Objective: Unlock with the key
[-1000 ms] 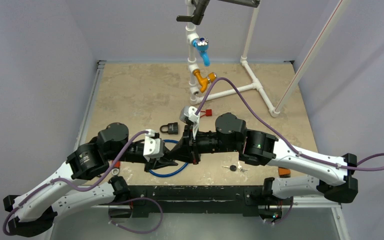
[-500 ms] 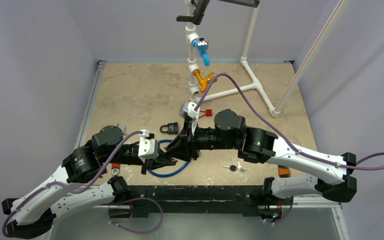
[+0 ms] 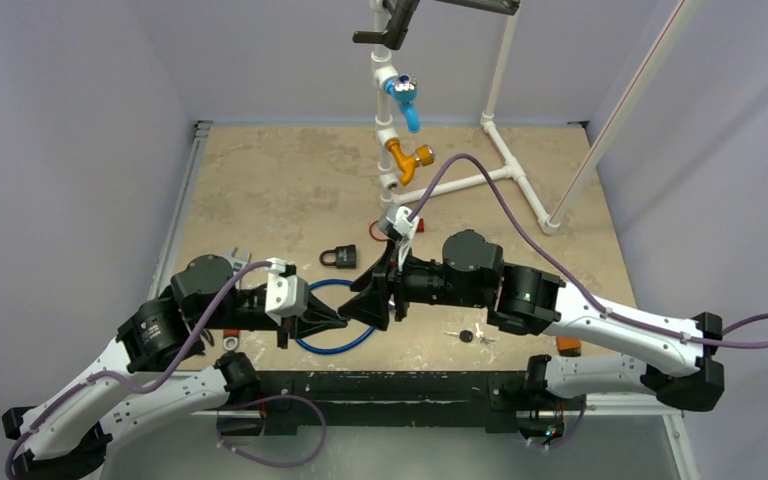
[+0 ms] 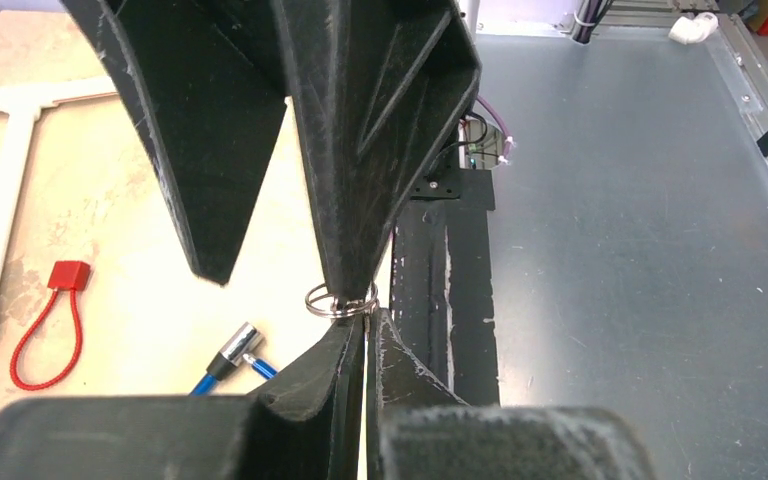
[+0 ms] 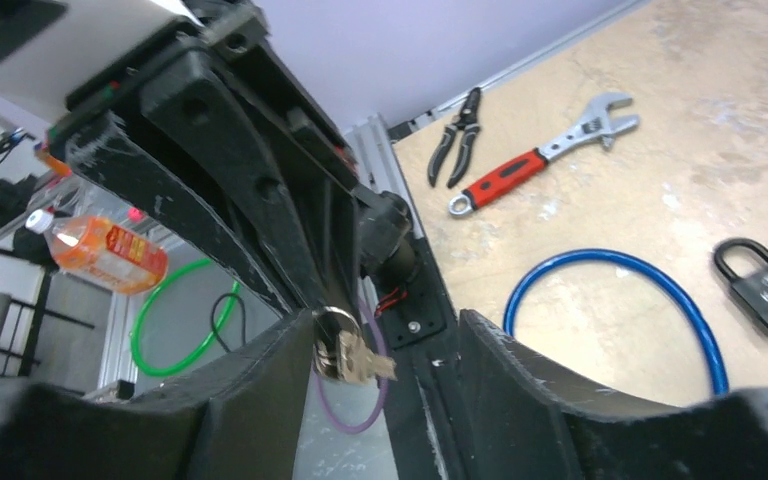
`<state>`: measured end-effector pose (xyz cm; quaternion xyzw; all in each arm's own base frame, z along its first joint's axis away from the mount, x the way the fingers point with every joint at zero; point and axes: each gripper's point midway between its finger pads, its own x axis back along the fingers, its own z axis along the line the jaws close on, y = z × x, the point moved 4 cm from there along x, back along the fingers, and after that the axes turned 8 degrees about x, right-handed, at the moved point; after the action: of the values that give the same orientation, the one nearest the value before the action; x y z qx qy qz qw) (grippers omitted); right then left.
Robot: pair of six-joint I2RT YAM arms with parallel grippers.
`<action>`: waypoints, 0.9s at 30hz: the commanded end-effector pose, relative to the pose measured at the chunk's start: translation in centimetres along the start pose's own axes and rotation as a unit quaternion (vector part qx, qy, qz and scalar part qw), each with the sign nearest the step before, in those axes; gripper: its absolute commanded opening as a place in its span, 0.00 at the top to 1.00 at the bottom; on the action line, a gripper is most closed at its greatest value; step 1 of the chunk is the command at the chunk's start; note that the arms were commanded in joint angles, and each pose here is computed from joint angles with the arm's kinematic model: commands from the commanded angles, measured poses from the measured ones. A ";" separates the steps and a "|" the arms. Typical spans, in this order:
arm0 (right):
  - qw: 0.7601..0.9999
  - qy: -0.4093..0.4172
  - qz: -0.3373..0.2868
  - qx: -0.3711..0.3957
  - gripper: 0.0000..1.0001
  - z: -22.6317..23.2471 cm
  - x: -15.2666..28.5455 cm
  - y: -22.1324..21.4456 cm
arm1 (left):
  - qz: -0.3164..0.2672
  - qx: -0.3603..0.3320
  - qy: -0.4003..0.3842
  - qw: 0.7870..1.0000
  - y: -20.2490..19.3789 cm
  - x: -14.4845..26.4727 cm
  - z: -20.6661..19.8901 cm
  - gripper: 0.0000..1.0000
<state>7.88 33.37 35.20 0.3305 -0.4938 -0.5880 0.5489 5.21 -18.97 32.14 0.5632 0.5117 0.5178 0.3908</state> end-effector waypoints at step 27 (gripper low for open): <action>0.990 -0.124 -0.033 -0.052 0.38 -3.8 4.9 -0.7 | 0.278 -0.586 -0.088 0.756 -2.8 4.3 5.5 1.00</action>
<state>8.25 30.09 32.66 0.2592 -0.5052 -0.6162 0.5458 7.56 -16.53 30.77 0.5120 0.1955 0.6863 0.4781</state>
